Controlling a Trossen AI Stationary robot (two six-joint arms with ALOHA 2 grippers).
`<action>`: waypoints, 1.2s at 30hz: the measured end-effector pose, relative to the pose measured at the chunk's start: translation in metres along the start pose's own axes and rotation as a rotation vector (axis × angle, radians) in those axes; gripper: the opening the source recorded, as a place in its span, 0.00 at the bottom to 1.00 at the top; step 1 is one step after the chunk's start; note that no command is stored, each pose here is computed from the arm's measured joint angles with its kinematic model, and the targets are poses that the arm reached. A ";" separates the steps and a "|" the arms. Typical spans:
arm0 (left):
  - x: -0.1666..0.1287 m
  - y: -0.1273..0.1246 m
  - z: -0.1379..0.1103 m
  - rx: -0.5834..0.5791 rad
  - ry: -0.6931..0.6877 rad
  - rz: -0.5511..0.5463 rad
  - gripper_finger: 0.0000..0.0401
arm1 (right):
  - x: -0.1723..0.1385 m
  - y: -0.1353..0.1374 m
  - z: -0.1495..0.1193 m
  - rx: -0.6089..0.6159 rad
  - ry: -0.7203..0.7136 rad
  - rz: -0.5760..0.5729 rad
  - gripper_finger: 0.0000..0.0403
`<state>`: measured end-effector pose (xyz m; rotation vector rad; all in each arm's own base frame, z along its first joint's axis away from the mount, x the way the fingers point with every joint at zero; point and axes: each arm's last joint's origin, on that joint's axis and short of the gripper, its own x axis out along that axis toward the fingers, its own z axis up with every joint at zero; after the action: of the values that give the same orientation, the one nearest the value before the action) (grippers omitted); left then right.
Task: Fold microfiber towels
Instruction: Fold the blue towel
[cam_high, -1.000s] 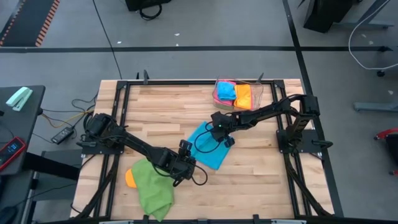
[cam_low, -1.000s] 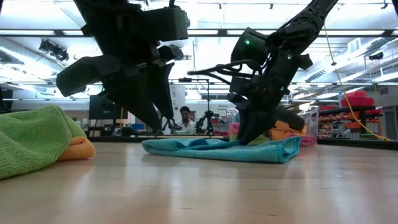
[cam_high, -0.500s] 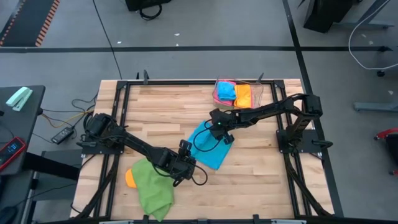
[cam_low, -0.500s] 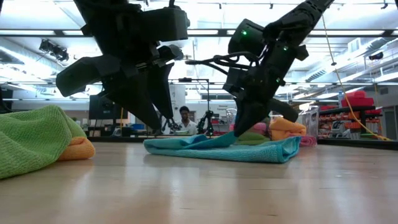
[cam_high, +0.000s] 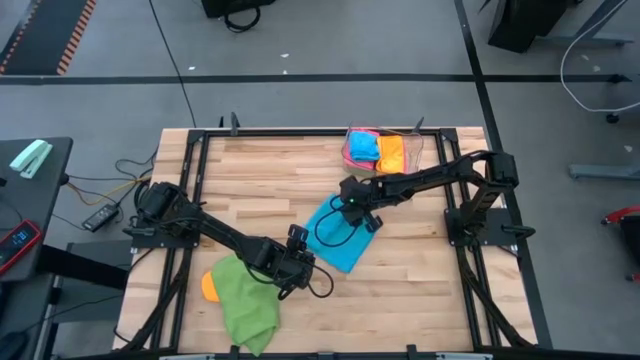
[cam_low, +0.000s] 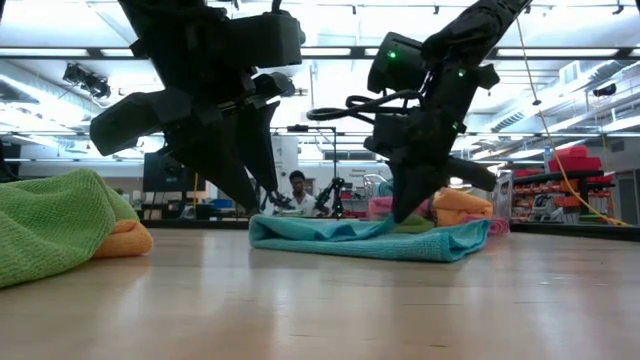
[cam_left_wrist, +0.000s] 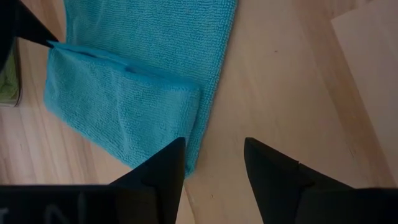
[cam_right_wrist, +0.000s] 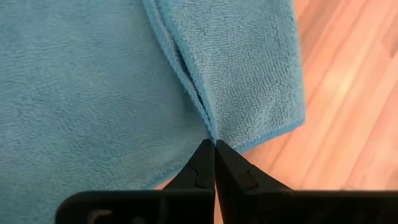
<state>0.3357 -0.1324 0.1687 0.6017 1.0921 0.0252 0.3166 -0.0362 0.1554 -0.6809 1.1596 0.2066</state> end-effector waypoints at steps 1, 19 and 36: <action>0.000 0.000 0.000 0.000 0.000 0.000 0.43 | 0.000 0.001 0.000 -0.002 0.003 0.005 0.01; -0.002 -0.004 0.000 -0.004 -0.005 -0.004 0.44 | -0.001 0.006 -0.005 -0.037 0.064 0.049 0.02; -0.002 -0.003 0.002 -0.037 -0.020 -0.002 0.48 | -0.004 0.013 -0.008 0.061 0.128 0.105 0.29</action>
<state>0.3359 -0.1362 0.1693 0.5661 1.0711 0.0372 0.3030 -0.0298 0.1520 -0.5869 1.3209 0.2174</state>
